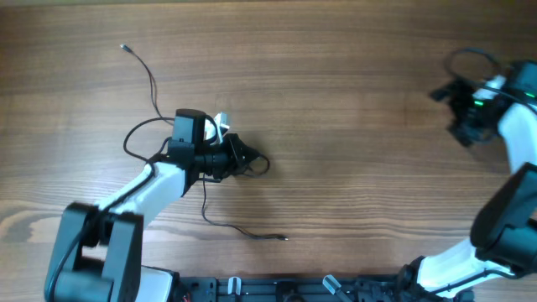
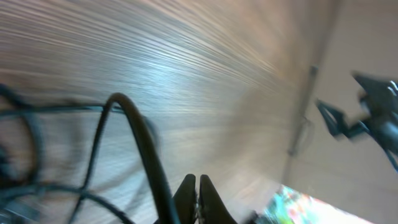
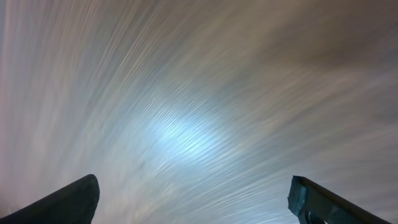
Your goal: Untangle cables
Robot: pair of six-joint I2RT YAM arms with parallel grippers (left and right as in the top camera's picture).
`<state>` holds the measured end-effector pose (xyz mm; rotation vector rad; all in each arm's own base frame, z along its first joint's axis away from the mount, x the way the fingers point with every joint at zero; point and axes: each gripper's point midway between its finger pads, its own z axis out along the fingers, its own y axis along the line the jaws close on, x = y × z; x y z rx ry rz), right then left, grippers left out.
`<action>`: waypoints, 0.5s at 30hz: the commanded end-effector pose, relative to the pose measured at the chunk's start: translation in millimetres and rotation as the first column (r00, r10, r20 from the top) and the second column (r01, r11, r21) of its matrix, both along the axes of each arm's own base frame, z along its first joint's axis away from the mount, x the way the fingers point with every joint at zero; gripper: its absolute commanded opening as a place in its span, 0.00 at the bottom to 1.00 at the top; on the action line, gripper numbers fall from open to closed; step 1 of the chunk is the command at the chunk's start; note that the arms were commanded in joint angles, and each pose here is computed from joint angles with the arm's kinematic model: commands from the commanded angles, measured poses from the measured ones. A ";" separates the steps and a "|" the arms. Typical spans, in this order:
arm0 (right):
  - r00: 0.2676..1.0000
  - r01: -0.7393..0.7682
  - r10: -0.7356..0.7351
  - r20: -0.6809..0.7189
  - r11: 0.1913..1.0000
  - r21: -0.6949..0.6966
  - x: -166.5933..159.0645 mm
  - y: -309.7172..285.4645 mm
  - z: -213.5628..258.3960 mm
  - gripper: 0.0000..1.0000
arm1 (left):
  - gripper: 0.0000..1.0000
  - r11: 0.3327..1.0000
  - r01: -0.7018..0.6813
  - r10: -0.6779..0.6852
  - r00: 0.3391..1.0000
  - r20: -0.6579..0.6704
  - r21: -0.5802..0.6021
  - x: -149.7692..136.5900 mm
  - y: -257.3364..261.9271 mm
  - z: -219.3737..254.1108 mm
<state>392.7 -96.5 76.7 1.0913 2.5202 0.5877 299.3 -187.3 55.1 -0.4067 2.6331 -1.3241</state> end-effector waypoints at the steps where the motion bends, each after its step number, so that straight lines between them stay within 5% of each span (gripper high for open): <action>1: 0.953 -0.295 0.295 0.064 0.955 -0.007 13.3 90.3 14.7 1.00 | 0.18 0.992 0.086 -0.071 0.986 0.152 -0.096 -5.2 -11.5 55.7; 3: 0.924 -0.378 0.377 0.064 0.926 -0.008 12.3 125.7 14.5 1.00 | 0.27 0.995 0.067 -0.048 0.975 0.216 -0.080 -2.5 -7.8 72.9; 5: 0.889 -0.452 0.452 0.069 0.892 -0.009 9.7 159.6 15.1 1.00 | 0.50 1.000 -0.022 0.022 0.966 0.257 -0.003 4.1 6.5 78.5; 6: 0.872 -0.484 0.484 0.070 0.875 -0.011 7.4 173.1 15.1 1.00 | 0.66 0.991 -0.112 0.088 0.961 0.262 0.076 8.2 22.4 74.3; 7: 0.843 -0.532 0.531 0.081 0.847 -0.018 4.9 185.3 15.7 1.00 | 1.00 0.969 -0.195 0.149 0.951 0.269 0.154 10.6 39.4 69.8; 10: 0.694 -0.708 0.701 0.165 0.706 -0.020 -7.9 229.5 23.3 1.00 | 1.00 0.888 -0.340 0.256 0.924 0.283 0.309 8.5 76.4 60.6; 15: 0.579 -0.803 0.794 0.185 0.595 -0.040 -23.6 270.1 20.5 1.00 | 1.00 0.710 -0.478 0.373 0.878 0.300 0.517 0.4 128.8 41.8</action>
